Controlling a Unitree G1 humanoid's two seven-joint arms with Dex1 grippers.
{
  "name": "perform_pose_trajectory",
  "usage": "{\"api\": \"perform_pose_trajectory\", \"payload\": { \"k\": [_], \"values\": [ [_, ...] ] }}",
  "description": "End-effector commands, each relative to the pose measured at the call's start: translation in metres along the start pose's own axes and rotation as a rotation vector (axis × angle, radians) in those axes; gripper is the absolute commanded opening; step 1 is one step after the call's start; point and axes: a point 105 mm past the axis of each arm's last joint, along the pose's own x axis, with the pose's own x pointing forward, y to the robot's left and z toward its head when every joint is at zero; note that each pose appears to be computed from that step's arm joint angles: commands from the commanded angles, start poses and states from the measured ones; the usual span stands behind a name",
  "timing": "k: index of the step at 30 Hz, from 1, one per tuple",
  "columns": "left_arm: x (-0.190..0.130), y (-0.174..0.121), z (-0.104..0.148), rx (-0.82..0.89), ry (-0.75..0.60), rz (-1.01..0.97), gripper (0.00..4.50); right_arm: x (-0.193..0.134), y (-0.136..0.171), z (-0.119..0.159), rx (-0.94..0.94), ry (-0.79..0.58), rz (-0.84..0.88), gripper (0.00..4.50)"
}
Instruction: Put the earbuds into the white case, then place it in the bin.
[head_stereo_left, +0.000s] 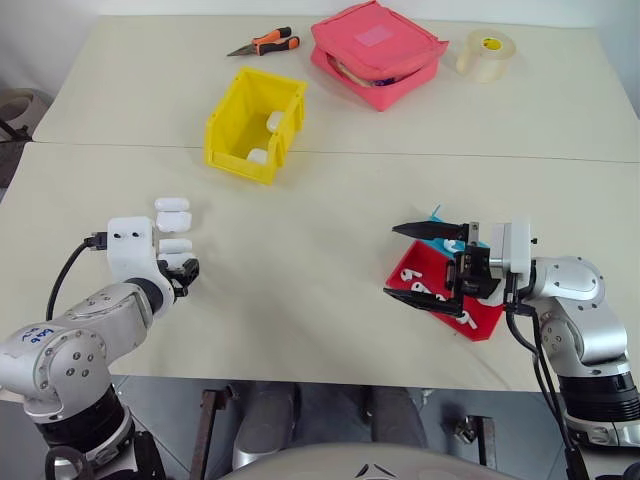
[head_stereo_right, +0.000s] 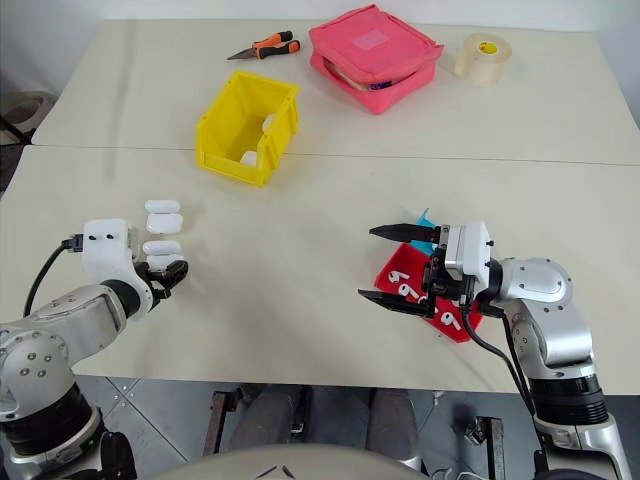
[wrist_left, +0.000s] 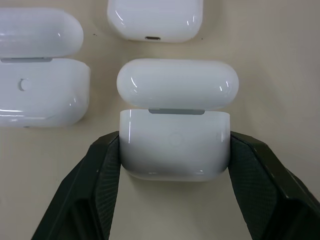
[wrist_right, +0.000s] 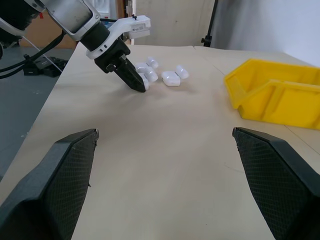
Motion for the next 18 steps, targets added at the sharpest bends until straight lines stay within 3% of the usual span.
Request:
{"api": "perform_pose_trajectory", "payload": {
  "k": [1,5,9,18],
  "values": [
    [-0.011,-0.016,0.012,0.05,-0.097,-0.163,2.79,-0.001,-0.002,0.008,-0.035,-0.02,0.007,4.5],
    [-0.042,-0.046,0.043,0.143,-0.414,-0.559,2.79,-0.003,-0.005,0.008,-0.046,-0.007,0.002,4.5],
    [-0.058,-0.062,0.052,0.251,-0.621,-0.823,2.79,-0.013,-0.01,0.012,-0.066,0.025,-0.035,4.5],
    [-0.041,-0.127,0.062,0.325,-0.826,-1.207,2.79,-0.056,-0.009,0.025,-0.12,0.138,-0.235,4.5]
  ]
}}
